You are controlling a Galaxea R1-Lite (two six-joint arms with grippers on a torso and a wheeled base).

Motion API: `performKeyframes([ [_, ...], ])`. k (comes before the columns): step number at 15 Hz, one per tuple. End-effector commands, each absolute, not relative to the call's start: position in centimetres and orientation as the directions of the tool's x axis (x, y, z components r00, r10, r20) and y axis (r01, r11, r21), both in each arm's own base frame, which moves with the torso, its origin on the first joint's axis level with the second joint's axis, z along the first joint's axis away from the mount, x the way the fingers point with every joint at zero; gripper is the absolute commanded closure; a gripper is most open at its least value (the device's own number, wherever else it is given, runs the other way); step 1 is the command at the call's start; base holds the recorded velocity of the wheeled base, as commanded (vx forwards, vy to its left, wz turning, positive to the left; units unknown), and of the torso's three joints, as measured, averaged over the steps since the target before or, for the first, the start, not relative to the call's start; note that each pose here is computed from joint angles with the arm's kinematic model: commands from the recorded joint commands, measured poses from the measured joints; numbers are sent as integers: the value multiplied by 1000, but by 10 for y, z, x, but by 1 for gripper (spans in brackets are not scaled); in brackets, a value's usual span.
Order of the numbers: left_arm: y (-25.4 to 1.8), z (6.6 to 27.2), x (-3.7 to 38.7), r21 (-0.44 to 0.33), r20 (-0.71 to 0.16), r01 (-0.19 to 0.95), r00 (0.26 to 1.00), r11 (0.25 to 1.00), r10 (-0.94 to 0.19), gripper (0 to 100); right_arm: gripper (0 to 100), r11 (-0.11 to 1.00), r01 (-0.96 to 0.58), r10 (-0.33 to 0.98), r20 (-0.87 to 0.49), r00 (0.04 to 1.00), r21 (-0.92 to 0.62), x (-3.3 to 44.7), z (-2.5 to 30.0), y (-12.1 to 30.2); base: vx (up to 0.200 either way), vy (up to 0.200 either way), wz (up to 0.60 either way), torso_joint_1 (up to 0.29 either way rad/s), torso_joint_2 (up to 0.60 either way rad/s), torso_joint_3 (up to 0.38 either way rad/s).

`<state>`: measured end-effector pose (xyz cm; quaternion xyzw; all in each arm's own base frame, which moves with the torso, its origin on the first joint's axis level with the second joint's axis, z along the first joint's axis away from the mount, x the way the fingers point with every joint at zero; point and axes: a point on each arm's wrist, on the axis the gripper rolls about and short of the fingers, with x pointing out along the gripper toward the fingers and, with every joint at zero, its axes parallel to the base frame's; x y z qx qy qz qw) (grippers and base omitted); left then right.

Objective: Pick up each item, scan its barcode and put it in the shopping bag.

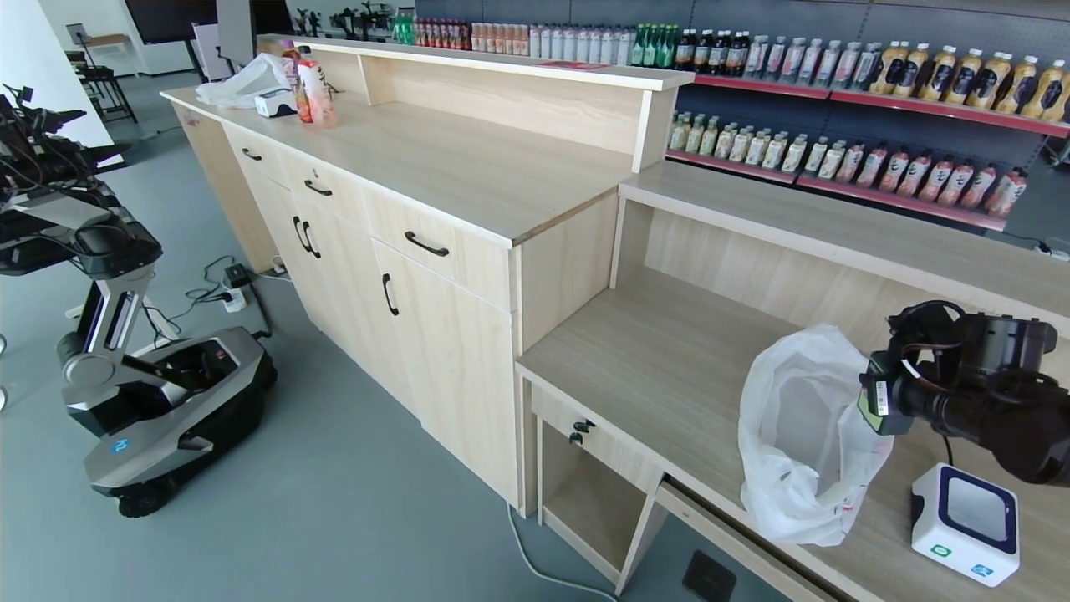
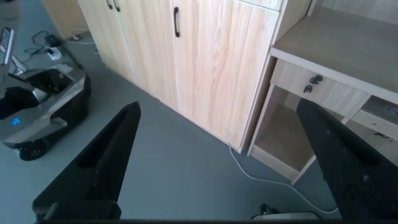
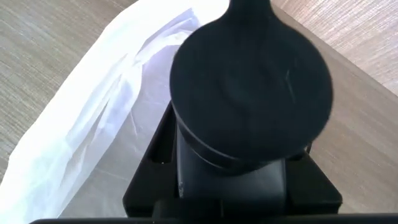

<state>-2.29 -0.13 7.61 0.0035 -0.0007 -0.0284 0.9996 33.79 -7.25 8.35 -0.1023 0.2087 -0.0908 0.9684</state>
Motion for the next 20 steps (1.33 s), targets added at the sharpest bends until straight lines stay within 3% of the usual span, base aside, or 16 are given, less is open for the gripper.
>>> performKeyframes([
  [1,-1,76,-23,8,2,57,998,998,-57,0,100,966,124,-212,-419,883,-227,357,54,-77,0,0,0,0,0,0],
  [13,-1,76,-23,8,0,57,998,998,-57,0,100,985,-45,-20,-361,932,-169,415,8,-47,0,0,0,0,0,0],
  [20,-1,76,-23,8,2,57,998,998,-57,0,100,982,-71,10,-331,944,-174,437,-17,-36,0,0,0,0,0,0],
])
